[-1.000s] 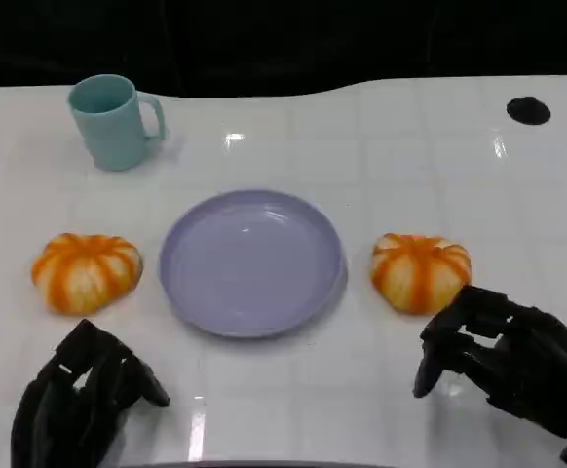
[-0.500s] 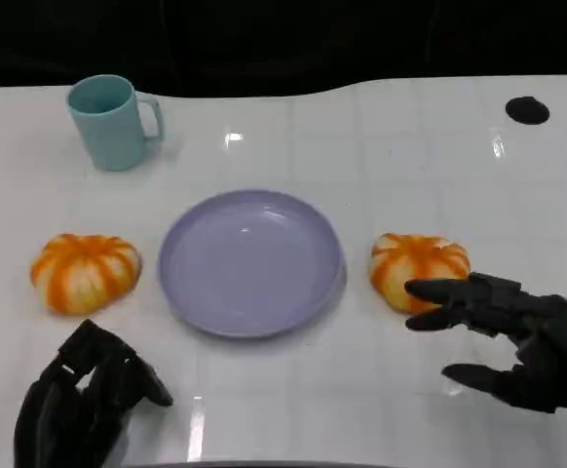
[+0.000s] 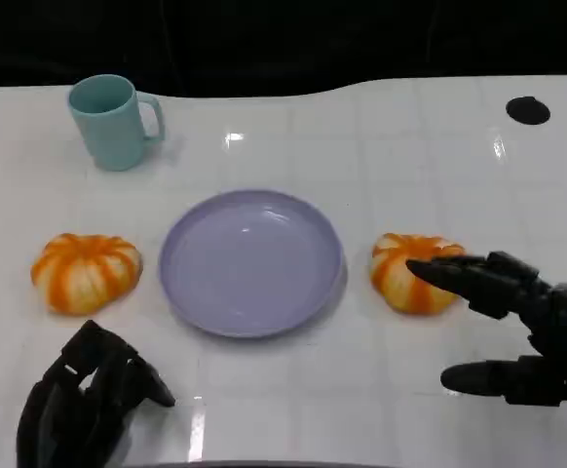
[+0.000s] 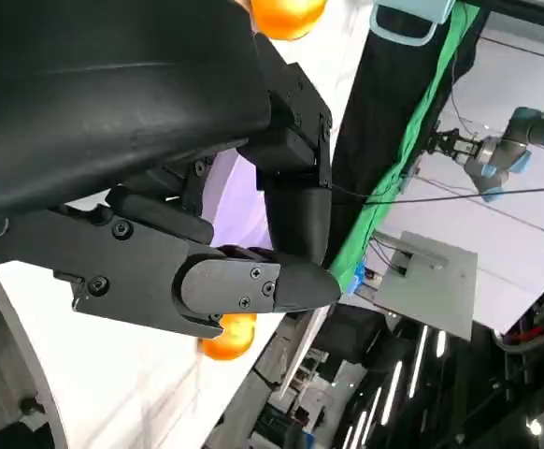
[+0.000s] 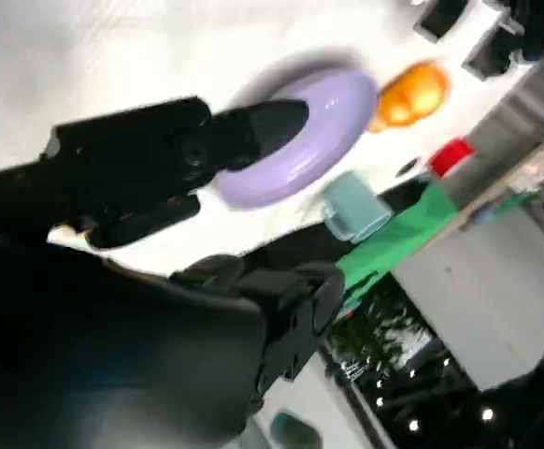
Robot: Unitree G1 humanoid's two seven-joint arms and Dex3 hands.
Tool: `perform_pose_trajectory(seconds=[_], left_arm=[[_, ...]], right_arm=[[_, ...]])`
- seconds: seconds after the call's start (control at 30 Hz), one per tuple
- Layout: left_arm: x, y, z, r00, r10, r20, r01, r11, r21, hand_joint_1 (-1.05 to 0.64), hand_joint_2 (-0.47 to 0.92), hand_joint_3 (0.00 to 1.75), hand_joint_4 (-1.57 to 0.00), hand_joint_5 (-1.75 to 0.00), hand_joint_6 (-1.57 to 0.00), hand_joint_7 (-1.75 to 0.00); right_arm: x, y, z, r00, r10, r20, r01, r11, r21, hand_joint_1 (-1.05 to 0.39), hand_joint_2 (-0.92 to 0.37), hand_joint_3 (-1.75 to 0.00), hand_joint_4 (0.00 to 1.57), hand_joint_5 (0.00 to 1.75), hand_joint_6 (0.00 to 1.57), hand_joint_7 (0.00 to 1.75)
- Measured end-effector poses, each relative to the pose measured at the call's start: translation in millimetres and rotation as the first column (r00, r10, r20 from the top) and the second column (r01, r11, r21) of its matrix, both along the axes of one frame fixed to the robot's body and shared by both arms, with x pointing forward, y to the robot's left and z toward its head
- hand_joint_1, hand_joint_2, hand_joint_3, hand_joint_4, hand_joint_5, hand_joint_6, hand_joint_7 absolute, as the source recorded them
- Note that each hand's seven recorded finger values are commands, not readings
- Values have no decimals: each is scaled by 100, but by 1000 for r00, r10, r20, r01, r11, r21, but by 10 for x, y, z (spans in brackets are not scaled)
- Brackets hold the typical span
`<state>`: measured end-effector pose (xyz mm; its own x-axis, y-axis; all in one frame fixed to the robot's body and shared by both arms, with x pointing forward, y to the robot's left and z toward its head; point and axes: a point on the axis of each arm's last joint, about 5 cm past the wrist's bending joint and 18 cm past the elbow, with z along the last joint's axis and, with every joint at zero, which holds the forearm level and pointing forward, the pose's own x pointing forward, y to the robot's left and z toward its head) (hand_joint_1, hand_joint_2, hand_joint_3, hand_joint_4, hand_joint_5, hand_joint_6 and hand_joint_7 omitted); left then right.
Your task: Grasp the bread from the table and place it into the plate.
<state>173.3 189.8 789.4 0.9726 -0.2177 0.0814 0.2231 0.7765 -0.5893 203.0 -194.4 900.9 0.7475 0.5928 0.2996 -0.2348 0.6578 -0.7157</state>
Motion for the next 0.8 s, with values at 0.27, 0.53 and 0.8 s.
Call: perform_pose_trajectory(seconds=[0.27, 0.53, 0.8], left_arm=[[-1, -5, -4, 1000, -4, -6, 4, 1000, -6, -60, 92, 30, -63, -175, -51, -150], [-2, -14, 1, 1000, 0, -6, 0, 1000, -7, -60, 92, 29, -63, -175, -49, -153], [-18, -6, -6, 1000, 7, -7, -7, 1000, -4, -60, 92, 29, -63, -175, -50, -152]], right_arm=[[40, 114, 94, 984, -91, 156, 130, 956, -264, -54, -82, 0, 0, 31, 19, 0], [177, 284, 143, 969, -105, 222, 187, 901, -391, -48, -79, 0, 1, 32, 23, 2], [329, 456, 24, 958, -122, 259, 238, 842, -485, -47, -77, 0, 8, 33, 30, 3]])
